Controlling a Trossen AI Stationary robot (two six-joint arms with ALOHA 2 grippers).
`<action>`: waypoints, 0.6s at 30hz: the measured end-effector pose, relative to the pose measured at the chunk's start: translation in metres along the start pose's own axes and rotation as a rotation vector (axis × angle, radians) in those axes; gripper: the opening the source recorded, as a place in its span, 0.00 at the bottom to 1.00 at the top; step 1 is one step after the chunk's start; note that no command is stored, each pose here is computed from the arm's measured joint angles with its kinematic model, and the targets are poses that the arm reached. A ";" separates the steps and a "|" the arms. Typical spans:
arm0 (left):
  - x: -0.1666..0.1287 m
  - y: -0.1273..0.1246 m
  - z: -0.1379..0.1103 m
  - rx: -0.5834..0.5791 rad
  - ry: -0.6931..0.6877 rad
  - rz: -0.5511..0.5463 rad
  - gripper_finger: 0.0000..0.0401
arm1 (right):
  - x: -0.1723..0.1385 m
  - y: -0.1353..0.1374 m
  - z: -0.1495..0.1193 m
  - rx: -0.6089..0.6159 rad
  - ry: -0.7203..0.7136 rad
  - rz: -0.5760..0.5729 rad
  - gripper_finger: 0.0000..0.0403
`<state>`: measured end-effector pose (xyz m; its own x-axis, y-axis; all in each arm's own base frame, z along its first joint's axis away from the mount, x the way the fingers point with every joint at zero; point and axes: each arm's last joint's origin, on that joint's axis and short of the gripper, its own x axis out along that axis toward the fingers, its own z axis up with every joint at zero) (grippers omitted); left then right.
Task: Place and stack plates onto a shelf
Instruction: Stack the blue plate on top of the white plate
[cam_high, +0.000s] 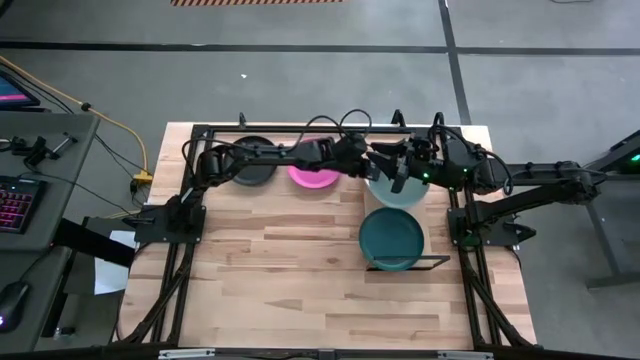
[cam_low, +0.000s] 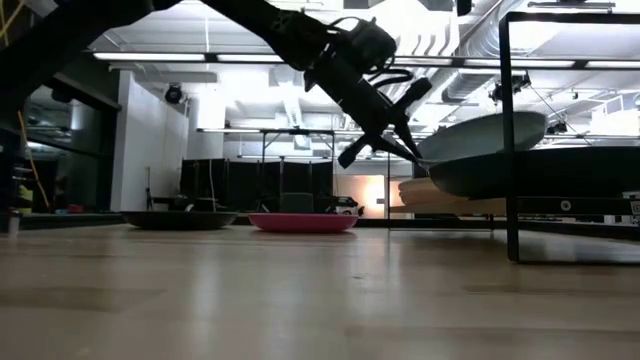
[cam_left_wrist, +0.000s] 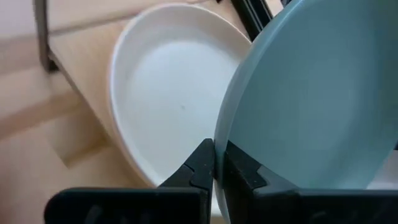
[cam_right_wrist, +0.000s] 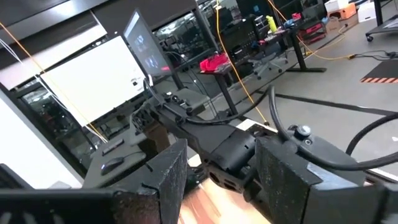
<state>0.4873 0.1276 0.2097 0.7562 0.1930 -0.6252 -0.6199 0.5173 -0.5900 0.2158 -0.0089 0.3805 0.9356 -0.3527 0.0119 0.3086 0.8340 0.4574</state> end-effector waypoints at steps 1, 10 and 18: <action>0.000 0.001 0.001 0.011 -0.005 0.005 0.03 | 0.000 0.000 0.000 0.000 0.000 0.000 0.43; 0.000 0.016 0.013 0.002 -0.015 0.067 0.04 | 0.000 -0.001 -0.001 -0.002 0.013 -0.007 0.43; -0.001 0.018 0.015 0.041 -0.017 0.059 0.04 | 0.000 -0.001 -0.002 -0.005 0.015 -0.008 0.43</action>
<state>0.4789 0.1495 0.2073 0.7221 0.2379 -0.6496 -0.6546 0.5386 -0.5305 0.2158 -0.0089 0.3788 0.9357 -0.3527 -0.0048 0.3165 0.8334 0.4531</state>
